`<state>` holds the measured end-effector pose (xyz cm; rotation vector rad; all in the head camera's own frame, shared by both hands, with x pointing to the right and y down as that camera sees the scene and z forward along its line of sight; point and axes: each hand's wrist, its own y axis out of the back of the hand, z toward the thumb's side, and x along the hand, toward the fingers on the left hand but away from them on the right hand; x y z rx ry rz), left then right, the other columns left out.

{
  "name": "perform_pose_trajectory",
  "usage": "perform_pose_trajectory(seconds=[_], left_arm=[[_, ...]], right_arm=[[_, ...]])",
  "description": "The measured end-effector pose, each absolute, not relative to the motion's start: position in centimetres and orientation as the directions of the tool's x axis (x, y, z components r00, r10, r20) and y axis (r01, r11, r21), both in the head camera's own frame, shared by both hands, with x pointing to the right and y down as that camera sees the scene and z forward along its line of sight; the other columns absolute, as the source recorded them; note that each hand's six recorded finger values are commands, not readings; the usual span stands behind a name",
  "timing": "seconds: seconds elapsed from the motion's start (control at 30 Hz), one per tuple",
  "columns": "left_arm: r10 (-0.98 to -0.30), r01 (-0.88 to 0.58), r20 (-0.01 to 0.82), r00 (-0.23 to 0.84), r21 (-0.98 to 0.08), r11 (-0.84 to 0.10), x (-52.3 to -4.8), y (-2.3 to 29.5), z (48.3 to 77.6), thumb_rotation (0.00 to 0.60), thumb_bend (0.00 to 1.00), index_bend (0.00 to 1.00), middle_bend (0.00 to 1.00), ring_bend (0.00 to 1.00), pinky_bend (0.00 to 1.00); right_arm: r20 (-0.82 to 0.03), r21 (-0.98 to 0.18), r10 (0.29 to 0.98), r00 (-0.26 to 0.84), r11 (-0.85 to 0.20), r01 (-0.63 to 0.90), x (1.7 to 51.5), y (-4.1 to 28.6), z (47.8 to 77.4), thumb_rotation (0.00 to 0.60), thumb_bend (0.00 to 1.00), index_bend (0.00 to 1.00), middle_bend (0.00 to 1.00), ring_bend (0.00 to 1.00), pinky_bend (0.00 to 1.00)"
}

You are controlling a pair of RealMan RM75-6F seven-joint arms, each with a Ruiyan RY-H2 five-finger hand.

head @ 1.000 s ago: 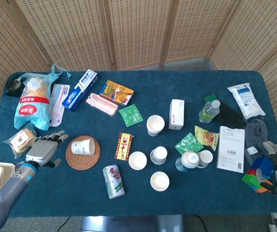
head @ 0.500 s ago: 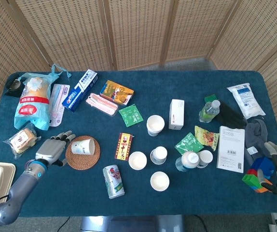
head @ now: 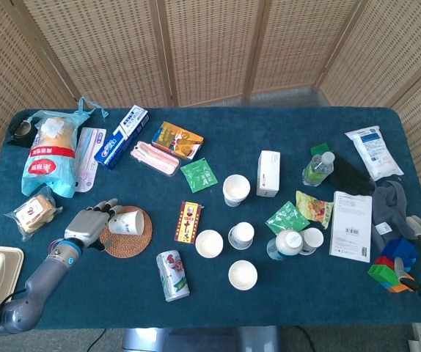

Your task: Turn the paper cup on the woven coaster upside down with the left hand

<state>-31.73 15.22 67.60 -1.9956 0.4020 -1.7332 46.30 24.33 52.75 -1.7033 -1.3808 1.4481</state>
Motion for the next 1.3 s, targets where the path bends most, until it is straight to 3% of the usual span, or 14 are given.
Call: perform_pose_trajectory(seconds=[0.33, 0.63, 0.9, 1.3], left_arm=[[-0.499, 0.091, 0.853, 0.157, -0.515, -0.852, -31.4, 15.0, 67.8, 0.6, 0.48, 0.18, 0.0, 0.0, 0.25], [-0.524, 0.074, 0.839, 0.143, -0.537, -0.84, -31.3, 14.8, 68.1, 0.6, 0.54, 0.28, 0.04, 0.1, 0.34], [-0.557, 0.061, 0.818, 0.143, -0.569, -0.82, -31.3, 14.3, 67.8, 0.6, 0.56, 0.3, 0.06, 0.12, 0.35], [-0.643, 0.27, 0.743, 0.186, -0.668, -0.693, -31.9, 12.1, 64.5, 0.6, 0.57, 0.32, 0.05, 0.12, 0.35]], right_arm=[[-0.409, -0.854, 0.909, -0.083, -0.35, 0.385, 46.3, 24.3, 52.7, 0.599, 0.53, 0.0, 0.0, 0.0, 0.0], [-0.407, -0.847, 0.91, -0.08, -0.343, 0.406, 46.5, 24.4, 52.7, 0.599, 0.53, 0.0, 0.0, 0.0, 0.0], [-0.404, -0.846, 0.912, -0.074, -0.341, 0.41, 46.4, 24.4, 52.6, 0.598, 0.53, 0.0, 0.0, 0.0, 0.0], [-0.406, -0.841, 0.911, -0.069, -0.343, 0.418, 46.4, 24.5, 52.8, 0.598, 0.53, 0.0, 0.0, 0.0, 0.0]])
